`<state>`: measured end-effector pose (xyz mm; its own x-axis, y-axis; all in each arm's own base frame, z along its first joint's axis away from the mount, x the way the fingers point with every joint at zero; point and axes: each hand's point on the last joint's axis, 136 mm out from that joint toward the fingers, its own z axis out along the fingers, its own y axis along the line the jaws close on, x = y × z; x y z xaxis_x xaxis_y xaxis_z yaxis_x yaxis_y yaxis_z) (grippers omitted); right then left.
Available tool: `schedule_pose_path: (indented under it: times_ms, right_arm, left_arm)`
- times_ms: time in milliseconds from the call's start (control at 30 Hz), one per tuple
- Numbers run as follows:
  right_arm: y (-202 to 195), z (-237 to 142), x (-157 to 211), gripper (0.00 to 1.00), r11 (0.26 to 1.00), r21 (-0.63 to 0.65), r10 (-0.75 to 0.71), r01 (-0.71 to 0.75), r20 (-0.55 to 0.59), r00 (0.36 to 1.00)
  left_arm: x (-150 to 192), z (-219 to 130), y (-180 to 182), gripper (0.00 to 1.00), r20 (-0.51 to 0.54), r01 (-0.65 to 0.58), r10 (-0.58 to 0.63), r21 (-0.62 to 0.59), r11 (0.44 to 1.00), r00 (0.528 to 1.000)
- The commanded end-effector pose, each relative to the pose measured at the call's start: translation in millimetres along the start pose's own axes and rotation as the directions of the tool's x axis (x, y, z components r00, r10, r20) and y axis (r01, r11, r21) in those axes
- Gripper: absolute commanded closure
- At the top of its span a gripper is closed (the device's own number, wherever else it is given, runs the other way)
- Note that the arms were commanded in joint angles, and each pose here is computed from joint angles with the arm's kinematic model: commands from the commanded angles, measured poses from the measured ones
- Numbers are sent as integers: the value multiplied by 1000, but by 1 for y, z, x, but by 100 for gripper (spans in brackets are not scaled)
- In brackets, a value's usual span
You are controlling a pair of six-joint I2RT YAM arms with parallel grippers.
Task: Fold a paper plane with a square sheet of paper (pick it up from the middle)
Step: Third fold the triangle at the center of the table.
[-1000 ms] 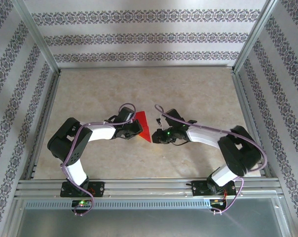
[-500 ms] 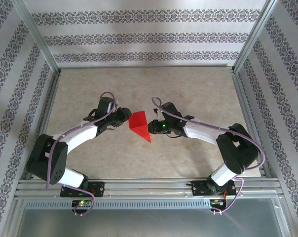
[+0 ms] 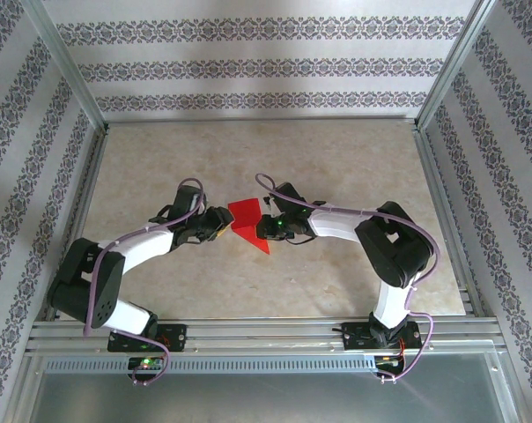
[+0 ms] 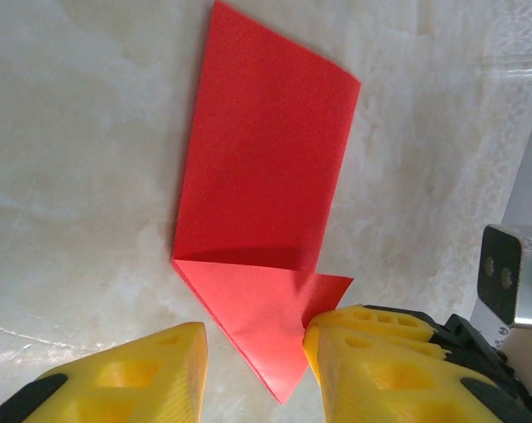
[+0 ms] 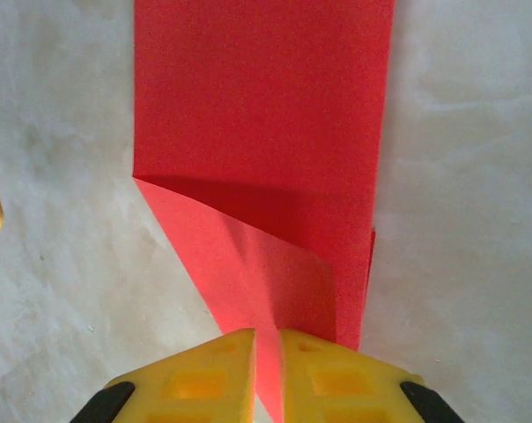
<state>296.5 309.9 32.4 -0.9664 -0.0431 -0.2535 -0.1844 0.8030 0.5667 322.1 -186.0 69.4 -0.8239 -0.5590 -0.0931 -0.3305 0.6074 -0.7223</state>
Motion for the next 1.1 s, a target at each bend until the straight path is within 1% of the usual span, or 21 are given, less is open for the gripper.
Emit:
schedule_pose_path:
  times_ms: [0, 167, 433, 533, 800, 1000, 1067]
  right_arm:
    - [-6, 5, 0, 85, 999, 21, 33, -32, -17, 999]
    - [-14, 12, 5, 84, 998, 32, 58, -56, -43, 997]
    - [-19, 14, 7, 83, 997, 29, 68, -66, -51, 996]
    - [-20, 14, 7, 83, 997, 29, 67, -66, -52, 996]
    - [-21, 14, 7, 83, 997, 26, 69, -68, -54, 996]
    - [-20, 14, 7, 83, 998, 23, 67, -66, -57, 996]
    - [-21, 14, 8, 83, 998, 24, 67, -66, -57, 996]
  left_arm:
    - [4, 7, -2, 62, -45, 42, -41, 21, 999, 998]
    - [8, 18, -2, 62, -85, 54, -52, 15, 998, 995]
    - [10, 32, -6, 63, -122, 48, -45, 20, 999, 992]
    - [9, 35, -4, 65, -121, 49, -47, 11, 999, 992]
    - [8, 42, 7, 65, -120, 54, -58, -33, 998, 991]
    - [6, 46, 6, 65, -125, 49, -53, -35, 998, 991]
    - [5, 47, 3, 70, -126, 46, -48, -15, 999, 991]
